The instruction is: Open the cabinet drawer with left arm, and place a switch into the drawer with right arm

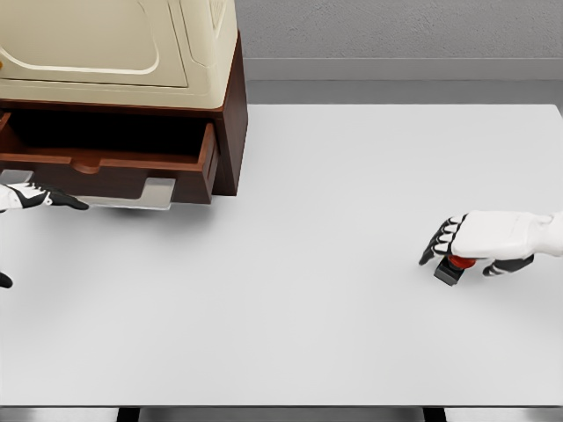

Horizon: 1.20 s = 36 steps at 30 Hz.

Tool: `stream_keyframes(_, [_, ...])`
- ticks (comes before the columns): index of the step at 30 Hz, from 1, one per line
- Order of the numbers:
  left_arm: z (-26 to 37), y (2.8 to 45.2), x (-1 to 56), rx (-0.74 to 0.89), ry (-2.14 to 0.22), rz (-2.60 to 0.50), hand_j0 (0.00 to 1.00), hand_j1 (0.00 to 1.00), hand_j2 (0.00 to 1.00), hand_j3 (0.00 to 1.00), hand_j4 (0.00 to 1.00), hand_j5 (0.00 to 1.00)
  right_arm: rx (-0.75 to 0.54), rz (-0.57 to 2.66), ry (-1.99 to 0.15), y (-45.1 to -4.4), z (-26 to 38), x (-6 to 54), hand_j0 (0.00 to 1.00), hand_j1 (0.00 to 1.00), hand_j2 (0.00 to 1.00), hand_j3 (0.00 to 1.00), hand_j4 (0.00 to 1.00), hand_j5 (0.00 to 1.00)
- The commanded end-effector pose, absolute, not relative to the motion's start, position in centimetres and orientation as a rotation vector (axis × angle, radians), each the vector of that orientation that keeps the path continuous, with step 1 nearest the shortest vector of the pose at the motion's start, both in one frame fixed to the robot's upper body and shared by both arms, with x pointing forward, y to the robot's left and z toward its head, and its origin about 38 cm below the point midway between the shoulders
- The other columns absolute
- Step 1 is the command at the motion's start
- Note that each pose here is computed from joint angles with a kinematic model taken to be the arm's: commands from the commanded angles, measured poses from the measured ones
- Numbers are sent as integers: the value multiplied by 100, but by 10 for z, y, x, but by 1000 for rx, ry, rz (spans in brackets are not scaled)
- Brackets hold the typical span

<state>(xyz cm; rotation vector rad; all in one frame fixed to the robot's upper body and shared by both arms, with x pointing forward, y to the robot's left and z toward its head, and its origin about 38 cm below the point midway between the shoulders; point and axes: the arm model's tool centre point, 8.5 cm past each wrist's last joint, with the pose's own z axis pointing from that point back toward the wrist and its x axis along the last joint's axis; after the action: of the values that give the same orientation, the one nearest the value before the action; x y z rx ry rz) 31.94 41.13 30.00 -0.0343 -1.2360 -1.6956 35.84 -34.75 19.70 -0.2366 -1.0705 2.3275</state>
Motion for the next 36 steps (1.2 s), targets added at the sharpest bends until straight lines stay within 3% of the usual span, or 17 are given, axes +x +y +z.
stream_keyframes(1, [303,413,318,-41,-1245,-1679,100,100,100,100,100,100,-234,2322,-1072,-348,197,358,85,85,85,85,85,85])
stream_keyframes(20, [301,384,323,-179,-1433,-1706,100,100,100,100,100,100,-231,2322,-1070,-348,196,358,81,81,81,81,81,81])
stream_keyframes(25, [298,383,322,-178,-1420,-1719,100,100,100,100,100,100,-230,2321,-1071,-348,196,358,66,66,66,66,66,66])
stream_keyframes(34, [293,394,316,-120,-1335,-1782,100,100,100,100,100,100,-229,2321,-1069,-348,195,357,65,65,65,65,65,65])
stream_keyframes(36, [294,396,315,-112,-1323,-1783,100,100,100,100,100,100,-227,2320,-1072,-347,195,357,58,58,58,58,58,58])
